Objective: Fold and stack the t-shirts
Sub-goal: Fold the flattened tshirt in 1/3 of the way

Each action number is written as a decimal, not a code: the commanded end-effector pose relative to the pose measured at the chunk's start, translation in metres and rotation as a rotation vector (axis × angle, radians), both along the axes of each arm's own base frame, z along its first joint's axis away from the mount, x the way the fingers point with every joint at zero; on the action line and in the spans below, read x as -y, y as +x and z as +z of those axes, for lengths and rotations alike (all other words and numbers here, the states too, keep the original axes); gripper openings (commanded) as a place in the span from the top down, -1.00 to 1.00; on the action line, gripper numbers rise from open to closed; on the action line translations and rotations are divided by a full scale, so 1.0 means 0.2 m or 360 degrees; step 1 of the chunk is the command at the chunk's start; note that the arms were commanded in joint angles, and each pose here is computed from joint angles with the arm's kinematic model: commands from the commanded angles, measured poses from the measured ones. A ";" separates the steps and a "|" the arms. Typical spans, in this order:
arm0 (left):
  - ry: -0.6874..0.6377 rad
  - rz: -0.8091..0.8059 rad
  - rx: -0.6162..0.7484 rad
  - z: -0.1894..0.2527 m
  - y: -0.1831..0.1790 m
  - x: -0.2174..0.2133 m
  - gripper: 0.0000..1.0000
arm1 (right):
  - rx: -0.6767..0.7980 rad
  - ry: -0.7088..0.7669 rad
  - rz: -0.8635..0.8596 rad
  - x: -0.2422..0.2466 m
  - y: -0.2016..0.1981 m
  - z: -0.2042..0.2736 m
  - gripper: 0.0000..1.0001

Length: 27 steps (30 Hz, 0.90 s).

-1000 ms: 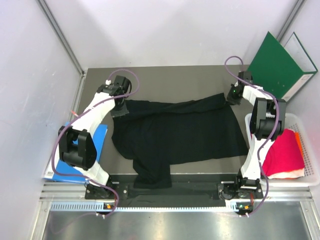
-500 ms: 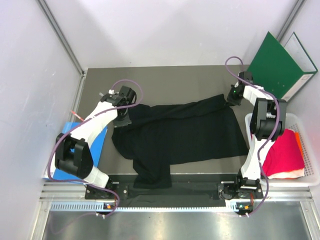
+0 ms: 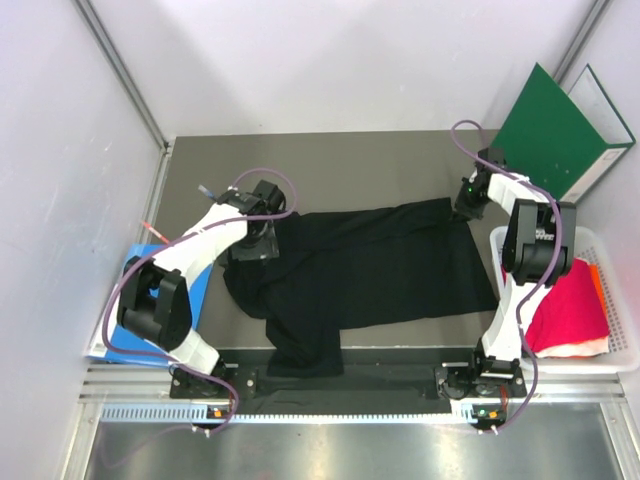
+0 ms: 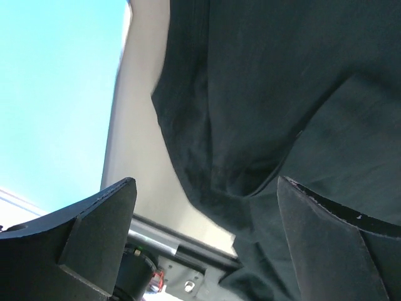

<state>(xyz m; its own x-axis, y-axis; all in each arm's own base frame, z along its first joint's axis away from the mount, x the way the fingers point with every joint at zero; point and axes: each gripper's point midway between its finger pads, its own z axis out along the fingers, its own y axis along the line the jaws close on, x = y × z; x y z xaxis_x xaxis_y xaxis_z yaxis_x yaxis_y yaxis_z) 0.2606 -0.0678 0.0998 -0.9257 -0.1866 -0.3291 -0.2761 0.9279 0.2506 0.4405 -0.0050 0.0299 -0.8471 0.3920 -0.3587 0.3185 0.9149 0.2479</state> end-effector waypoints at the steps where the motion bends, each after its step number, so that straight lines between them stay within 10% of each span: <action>1: 0.0027 0.0026 0.0274 0.15 0.27 0.03 -0.96 | -0.0083 -0.0063 -0.0030 0.06 -0.09 0.01 1.00; 4: 0.0053 0.0031 0.0335 0.17 0.41 0.05 -0.96 | -0.0120 -0.0066 -0.0032 0.07 -0.09 -0.02 0.79; 10: -0.0051 0.0115 0.0388 0.14 0.66 -0.01 -0.96 | -0.0006 -0.0112 -0.0054 0.09 -0.04 0.07 -0.47; 27: -0.0203 0.0125 0.0309 -0.12 0.94 -0.03 -0.82 | 0.0142 0.0075 -0.0024 0.01 0.23 -0.06 -0.47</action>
<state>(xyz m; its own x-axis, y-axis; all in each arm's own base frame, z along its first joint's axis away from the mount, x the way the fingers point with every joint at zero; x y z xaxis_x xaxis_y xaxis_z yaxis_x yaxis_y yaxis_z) 0.4260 -0.0505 0.0678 -0.8546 -0.2965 -0.4263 -0.3829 0.9144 0.1316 0.4727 -0.0083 0.0360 -0.8110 0.4069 -0.4203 0.3117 0.9086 0.2781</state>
